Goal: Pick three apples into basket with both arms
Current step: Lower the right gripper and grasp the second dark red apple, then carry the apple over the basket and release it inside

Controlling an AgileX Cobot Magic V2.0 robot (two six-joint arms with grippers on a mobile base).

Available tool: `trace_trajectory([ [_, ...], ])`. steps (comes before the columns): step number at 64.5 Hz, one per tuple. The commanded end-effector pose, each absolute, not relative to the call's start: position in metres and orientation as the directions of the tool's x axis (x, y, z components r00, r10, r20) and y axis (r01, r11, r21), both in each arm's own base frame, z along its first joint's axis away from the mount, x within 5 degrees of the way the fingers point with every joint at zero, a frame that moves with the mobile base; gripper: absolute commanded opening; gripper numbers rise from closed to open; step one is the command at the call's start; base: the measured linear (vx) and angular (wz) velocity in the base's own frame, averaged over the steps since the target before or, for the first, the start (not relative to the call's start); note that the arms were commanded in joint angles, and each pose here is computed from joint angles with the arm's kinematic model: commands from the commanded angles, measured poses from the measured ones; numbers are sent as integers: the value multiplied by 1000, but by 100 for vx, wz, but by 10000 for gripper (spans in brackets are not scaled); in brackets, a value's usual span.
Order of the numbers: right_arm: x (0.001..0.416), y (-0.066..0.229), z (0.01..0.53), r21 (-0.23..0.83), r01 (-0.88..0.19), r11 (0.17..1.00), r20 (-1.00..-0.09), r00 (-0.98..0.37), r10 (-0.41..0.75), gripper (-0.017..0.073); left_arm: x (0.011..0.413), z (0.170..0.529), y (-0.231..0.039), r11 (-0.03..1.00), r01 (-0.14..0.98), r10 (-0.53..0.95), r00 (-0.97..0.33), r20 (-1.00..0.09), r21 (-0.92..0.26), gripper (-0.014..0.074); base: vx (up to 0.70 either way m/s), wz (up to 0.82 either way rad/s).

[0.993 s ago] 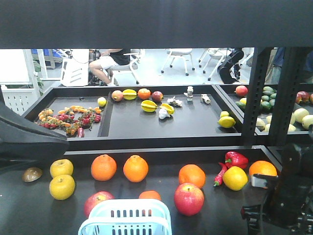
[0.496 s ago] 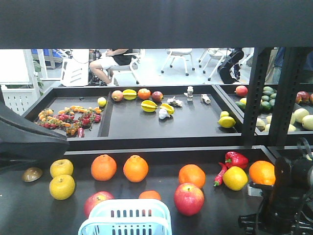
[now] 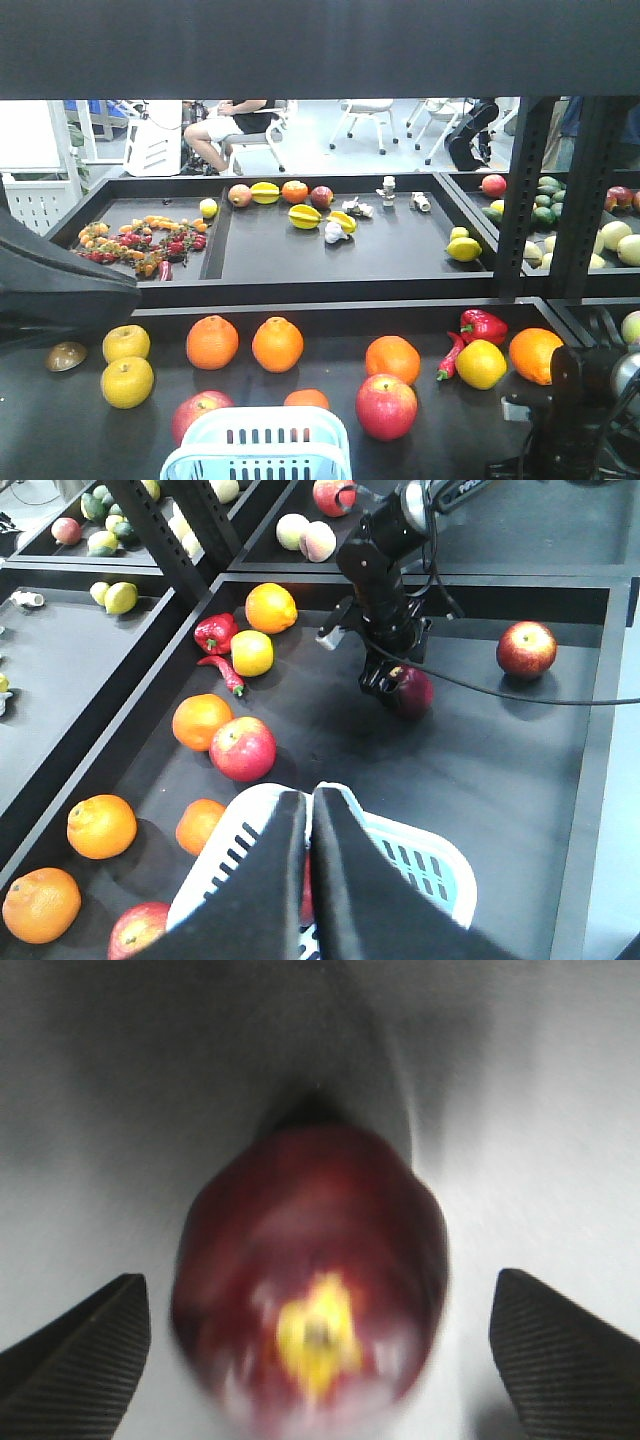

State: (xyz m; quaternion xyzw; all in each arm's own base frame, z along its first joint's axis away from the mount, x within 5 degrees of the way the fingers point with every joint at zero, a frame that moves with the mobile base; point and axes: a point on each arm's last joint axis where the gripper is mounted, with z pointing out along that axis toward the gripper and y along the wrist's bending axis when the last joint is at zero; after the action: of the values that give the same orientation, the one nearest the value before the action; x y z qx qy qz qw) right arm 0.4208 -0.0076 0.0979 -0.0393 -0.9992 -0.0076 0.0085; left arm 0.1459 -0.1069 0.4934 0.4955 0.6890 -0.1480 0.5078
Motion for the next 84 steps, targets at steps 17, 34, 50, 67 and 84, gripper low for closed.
trace_trajectory([
  [17,431,-10,102,13,70,997,-60,-996,70,553,140,508,-106,492,814,467,52,-883,308,-8,0,0],
  [34,437,-10,113,15,69,997,-88,-994,71,398,140,508,-106,492,814,467,52,-883,308,-8,0,0],
  [50,452,2,181,53,4,999,-268,-963,18,367,140,508,-106,492,814,467,52,-883,308,-8,0,0],
  [67,436,68,281,77,-227,971,-504,-849,-159,368,140,508,-106,491,815,468,52,-882,308,-8,0,0],
  [84,405,172,348,149,-502,852,-670,-685,-287,368,140,508,-106,491,815,468,52,-882,308,-8,0,0],
])
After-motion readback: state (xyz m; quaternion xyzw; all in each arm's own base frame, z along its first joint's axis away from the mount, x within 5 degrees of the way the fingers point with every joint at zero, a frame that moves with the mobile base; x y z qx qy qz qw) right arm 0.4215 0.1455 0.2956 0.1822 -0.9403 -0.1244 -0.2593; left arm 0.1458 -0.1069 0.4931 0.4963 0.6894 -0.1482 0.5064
